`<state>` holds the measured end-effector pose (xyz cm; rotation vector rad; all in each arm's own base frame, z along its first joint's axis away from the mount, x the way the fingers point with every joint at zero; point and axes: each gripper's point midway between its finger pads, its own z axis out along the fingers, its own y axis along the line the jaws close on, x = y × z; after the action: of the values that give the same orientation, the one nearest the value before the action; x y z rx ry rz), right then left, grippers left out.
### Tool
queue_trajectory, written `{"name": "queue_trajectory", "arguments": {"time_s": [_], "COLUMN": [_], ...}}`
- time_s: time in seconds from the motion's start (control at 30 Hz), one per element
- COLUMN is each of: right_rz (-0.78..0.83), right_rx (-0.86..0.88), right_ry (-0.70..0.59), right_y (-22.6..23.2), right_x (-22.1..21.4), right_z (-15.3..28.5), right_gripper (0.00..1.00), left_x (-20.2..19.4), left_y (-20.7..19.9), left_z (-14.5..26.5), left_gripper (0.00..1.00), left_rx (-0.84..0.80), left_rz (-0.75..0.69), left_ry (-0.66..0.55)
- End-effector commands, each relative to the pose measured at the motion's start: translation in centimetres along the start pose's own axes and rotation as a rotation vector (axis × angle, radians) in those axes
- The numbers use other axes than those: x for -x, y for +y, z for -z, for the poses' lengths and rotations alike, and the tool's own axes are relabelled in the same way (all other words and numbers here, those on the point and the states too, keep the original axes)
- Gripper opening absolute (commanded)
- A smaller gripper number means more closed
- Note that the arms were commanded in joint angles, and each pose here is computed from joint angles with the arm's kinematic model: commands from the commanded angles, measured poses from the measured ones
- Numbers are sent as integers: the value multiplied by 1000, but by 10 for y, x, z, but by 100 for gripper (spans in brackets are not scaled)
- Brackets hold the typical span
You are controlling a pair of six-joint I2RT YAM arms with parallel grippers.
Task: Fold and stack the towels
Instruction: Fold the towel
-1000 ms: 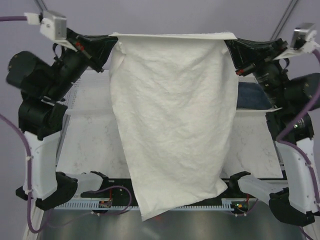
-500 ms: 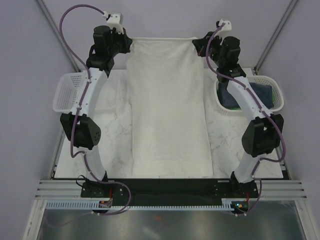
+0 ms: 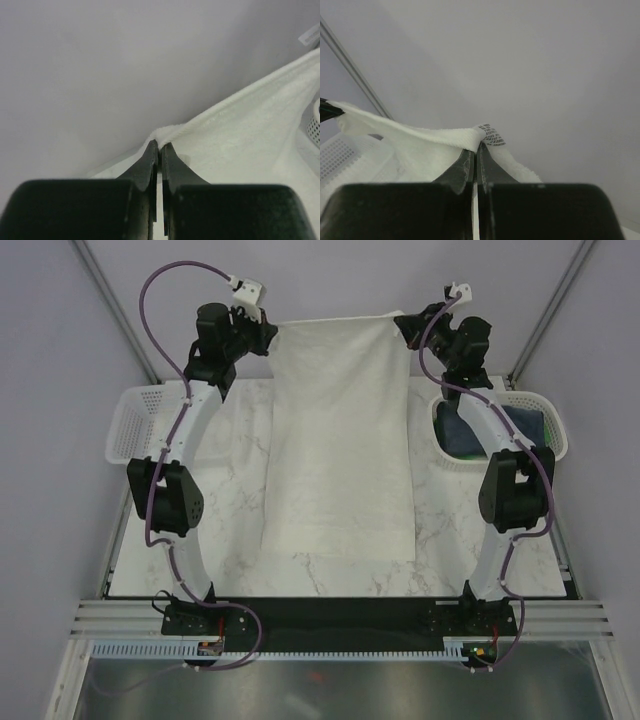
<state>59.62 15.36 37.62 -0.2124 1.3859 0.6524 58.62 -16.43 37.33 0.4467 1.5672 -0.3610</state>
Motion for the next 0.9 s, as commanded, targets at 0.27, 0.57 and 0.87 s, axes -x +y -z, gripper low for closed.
{"name": "queue_trajectory", "arguments": {"time_s": [0.27,0.57,0.87], "right_rz": [1,-44,-152], "right_rx": [-69,-140,-151], "right_ry": [298,506,703], "right_y": [-3,24,85], "right_x": [-65,-83,-143], "right_z": [82,160,247], "right_gripper": [0,0,0], "left_x": [-84,-95,-142], "left_y": [-56,-89,-129], "left_z": [61,121,194], "left_gripper": [2,2,2], "left_rx": [-224,-226,-220], "left_rz": [-68,-137,-164], "left_ry": [168,254,402]}}
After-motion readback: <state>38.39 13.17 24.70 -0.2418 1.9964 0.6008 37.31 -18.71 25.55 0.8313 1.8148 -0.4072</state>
